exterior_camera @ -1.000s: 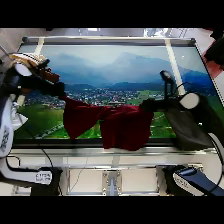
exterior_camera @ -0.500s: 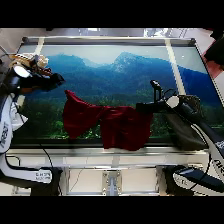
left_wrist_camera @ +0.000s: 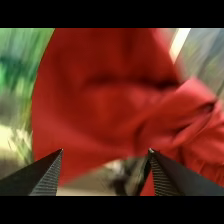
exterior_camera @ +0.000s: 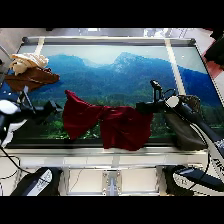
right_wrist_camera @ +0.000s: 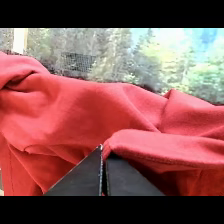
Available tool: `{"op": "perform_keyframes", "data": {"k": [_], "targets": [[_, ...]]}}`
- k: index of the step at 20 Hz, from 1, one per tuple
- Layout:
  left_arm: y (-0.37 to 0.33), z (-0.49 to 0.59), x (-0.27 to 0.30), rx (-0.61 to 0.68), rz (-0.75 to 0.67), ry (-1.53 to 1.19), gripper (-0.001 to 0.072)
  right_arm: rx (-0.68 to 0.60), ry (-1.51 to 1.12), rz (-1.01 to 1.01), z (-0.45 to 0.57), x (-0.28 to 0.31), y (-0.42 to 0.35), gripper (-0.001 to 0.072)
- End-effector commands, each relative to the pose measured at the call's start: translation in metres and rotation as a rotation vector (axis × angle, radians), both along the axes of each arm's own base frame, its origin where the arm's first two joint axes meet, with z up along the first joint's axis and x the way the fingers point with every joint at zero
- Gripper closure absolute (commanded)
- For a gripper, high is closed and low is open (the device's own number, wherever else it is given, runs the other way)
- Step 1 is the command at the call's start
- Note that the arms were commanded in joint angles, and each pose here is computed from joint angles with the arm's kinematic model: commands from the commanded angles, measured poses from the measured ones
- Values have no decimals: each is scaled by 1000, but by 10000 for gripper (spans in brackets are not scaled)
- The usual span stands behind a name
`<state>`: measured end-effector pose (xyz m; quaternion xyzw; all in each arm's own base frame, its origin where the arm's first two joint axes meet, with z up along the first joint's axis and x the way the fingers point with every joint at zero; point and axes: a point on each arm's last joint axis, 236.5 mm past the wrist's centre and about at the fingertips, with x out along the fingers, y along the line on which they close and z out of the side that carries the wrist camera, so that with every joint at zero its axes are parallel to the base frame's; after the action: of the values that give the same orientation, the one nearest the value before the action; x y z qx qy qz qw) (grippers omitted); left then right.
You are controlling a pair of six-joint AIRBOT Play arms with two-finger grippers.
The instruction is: Fold the shirts.
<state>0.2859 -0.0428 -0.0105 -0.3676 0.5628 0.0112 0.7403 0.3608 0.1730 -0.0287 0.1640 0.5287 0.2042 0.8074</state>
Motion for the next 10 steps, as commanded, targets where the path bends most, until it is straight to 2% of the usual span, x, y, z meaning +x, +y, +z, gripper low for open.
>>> {"op": "perform_keyframes", "data": {"k": [1, 5, 8, 10], "targets": [[-28, -43, -61, -139, 99, 169, 103, 1, -2, 2, 0, 0, 1, 698], [-38, -69, -88, -203, 80, 256, 103, 2, -2, 2, 0, 0, 1, 698], [-36, -72, -86, -254, 94, 266, 107, 2, -1, 2, 0, 0, 1, 698], [-36, -78, -87, -264, 89, 289, 201, 2, -1, 2, 0, 0, 1, 698]]}}
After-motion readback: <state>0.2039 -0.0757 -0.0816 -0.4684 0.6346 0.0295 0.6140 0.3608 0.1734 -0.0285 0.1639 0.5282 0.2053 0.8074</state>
